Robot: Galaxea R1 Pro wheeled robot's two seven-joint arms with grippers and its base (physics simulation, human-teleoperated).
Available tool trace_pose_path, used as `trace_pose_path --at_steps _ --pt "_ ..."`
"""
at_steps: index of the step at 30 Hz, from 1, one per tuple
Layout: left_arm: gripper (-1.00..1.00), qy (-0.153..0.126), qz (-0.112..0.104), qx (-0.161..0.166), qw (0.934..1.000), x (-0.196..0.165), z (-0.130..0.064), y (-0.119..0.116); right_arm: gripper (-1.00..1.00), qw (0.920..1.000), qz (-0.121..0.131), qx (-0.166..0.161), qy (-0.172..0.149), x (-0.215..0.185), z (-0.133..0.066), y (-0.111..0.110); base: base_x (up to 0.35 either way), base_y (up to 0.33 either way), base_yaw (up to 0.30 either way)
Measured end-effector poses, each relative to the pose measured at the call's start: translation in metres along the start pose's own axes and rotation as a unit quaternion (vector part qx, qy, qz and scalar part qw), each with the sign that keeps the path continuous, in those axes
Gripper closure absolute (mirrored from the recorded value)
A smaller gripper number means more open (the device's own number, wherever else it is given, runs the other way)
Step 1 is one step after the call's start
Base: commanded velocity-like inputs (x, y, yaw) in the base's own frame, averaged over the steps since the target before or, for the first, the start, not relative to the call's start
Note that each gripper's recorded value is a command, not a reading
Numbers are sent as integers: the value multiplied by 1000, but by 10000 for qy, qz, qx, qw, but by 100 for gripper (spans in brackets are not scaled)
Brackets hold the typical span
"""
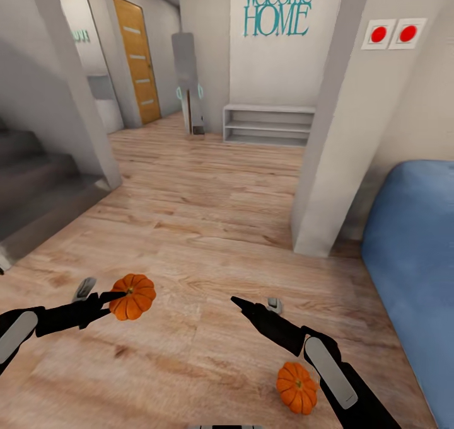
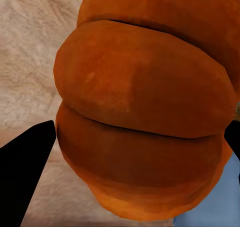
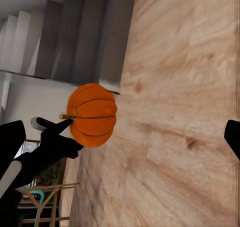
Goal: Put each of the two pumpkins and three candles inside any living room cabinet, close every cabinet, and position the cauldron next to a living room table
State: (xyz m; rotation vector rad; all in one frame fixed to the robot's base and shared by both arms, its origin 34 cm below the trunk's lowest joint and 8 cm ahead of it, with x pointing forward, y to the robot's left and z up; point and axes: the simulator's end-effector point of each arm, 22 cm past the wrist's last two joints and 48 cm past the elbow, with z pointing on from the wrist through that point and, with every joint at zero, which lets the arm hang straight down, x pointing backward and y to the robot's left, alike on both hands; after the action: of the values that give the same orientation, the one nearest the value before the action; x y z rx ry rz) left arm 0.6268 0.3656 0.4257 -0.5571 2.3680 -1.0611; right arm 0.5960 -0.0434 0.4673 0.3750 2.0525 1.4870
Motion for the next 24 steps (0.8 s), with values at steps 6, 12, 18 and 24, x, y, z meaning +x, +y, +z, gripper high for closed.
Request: trace_pose_path --at_steps 6,12,18,24 --pt "100 0 1 3 10000 0 0 0 -100 10000 -4 2 -1 0 0 0 60 -28 -100" --pt "100 -1 -1 15 10000 0 0 -1 -100 10000 -1 0 -1 0 0 0 124 -89 -9" --pt "100 -7 2 28 10000 -1 -1 -1 -100 10000 -4 -1 -1 0 0 0 245 -53 -39" --pt "100 -8 0 31 10000 -1 -2 -1 -100 10000 -2 -5 -2 0 0 0 125 -14 -5"
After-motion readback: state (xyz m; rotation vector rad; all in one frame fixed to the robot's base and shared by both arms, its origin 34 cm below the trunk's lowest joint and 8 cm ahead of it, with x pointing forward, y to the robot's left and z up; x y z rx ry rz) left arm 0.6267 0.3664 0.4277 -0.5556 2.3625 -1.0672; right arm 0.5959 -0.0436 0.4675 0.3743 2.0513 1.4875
